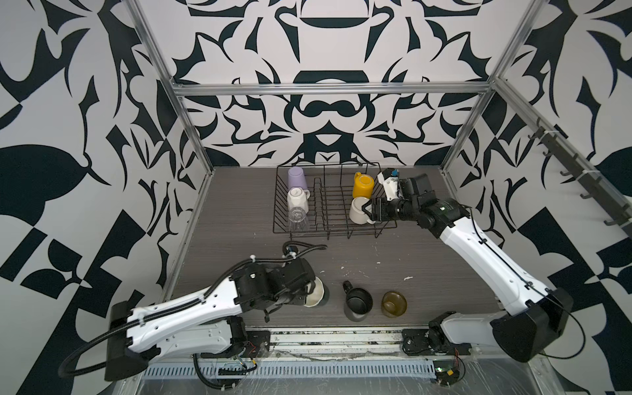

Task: Load cups into a dish rack
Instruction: Pick up the cup from the bottom-center of the table, then place the cup upside down at the dish rack.

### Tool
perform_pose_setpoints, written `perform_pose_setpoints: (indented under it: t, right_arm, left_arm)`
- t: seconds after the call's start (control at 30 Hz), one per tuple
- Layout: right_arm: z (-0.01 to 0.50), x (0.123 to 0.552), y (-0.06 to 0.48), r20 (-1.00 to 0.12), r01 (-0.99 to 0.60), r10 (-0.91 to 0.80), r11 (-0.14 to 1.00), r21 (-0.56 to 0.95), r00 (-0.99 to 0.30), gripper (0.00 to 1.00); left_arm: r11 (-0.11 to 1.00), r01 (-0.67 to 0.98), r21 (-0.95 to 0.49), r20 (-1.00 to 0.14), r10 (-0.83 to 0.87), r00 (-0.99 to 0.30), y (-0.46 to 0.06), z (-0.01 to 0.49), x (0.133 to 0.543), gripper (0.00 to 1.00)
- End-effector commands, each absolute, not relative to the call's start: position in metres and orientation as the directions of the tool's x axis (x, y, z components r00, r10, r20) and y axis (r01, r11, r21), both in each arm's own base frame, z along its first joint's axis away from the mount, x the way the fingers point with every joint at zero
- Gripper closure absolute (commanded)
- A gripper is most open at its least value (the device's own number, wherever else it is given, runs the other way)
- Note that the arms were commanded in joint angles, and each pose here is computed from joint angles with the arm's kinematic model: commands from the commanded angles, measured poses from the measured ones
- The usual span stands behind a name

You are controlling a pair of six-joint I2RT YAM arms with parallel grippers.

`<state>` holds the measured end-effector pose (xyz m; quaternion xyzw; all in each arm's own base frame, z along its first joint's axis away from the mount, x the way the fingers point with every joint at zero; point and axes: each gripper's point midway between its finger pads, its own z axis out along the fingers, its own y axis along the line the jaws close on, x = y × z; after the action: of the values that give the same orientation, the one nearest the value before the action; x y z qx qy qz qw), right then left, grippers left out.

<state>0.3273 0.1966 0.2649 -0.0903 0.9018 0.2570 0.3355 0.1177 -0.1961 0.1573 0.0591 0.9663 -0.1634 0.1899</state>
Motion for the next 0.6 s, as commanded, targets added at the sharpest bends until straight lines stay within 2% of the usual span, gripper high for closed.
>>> perform_pose_setpoints:
  t: [0.0,0.07,0.23,0.43,0.57]
  right_arm:
    - [0.283,0.327,0.208,-0.680,-0.386,0.032,0.804,0.452,-0.732,0.30]
    - [0.288,0.324,0.215,-0.684,-0.415,0.032,0.774,0.479,-0.728,0.21]
    - [0.322,0.306,0.240,-0.697,-0.525,0.060,0.612,0.591,-0.714,0.09]
    - [0.356,0.288,0.257,-0.711,-0.616,0.075,0.442,0.652,-0.699,0.05]
    - [0.366,0.273,0.263,-0.748,-0.689,0.067,0.343,0.638,-0.660,0.04]
  left_arm:
    - [0.892,0.194,-0.409,-0.537,-0.063,-0.841,-0.194,0.212,0.149,1.00]
    - [0.853,0.226,-0.471,-0.588,-0.112,-0.801,-0.195,0.238,0.166,1.00]
    - [0.772,0.297,-0.562,-0.640,-0.179,-0.747,-0.199,0.279,0.204,1.00]
    - [0.608,0.404,-0.683,-0.647,-0.247,-0.721,-0.215,0.312,0.241,1.00]
    - [0.476,0.449,-0.756,-0.619,-0.297,-0.727,-0.218,0.335,0.259,1.00]
